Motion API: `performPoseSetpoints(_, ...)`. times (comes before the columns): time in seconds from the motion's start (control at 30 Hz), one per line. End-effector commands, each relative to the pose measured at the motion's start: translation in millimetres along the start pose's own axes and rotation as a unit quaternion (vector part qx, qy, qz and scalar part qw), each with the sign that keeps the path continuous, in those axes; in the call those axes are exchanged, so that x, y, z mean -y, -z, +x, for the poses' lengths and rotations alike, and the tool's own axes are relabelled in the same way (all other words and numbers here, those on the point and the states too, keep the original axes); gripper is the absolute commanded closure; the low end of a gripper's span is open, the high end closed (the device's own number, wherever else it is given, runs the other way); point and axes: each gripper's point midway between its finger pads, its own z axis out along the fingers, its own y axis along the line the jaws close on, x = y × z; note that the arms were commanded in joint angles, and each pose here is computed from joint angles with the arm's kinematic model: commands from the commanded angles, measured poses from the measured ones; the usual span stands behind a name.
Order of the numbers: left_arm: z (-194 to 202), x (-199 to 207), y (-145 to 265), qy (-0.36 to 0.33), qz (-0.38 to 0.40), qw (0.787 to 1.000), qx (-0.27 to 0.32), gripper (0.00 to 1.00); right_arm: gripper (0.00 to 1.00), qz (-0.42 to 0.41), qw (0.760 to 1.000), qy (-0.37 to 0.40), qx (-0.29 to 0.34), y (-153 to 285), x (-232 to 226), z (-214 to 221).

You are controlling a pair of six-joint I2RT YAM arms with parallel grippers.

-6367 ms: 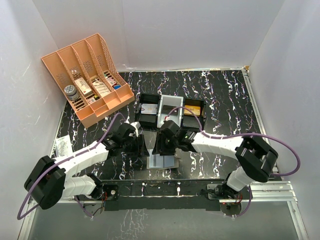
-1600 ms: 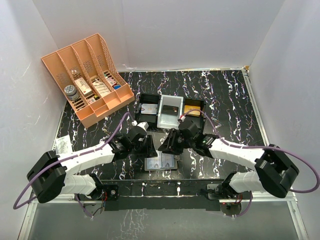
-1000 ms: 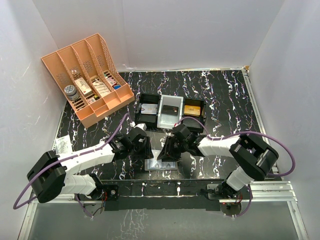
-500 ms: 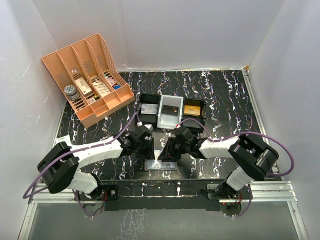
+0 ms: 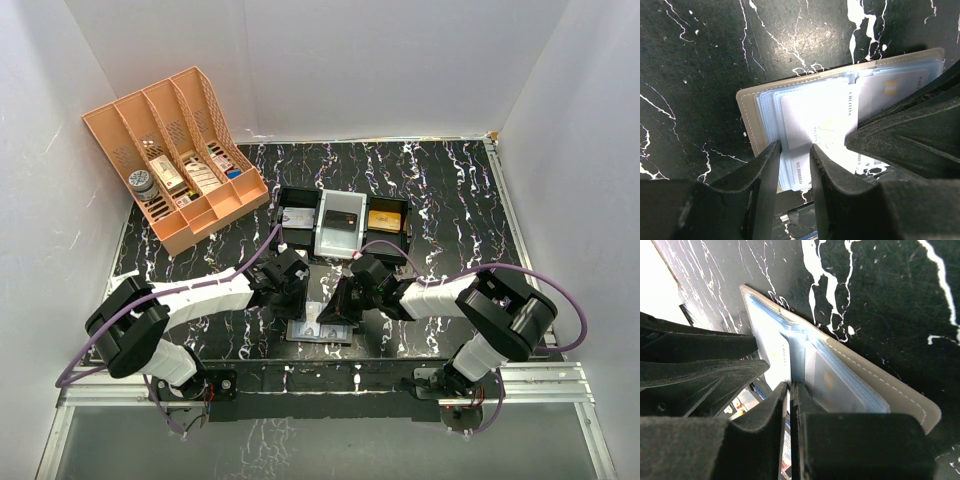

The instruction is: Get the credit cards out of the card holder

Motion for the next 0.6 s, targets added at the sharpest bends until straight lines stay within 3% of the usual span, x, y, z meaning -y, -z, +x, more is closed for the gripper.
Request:
performPoseSetpoints(0.0, 12, -16, 0, -0.01, -0.033, 0.999, -0.023, 0.71, 0.97, -0.039, 0.999, 0.02, 0.006, 3, -18, -4)
performPoseSetpoints(0.57, 14, -19, -5, -0.026, -0.037, 0.999, -0.031, 0.72, 1.0, -0.022, 0.998, 0.049, -0.018, 12, 2, -6)
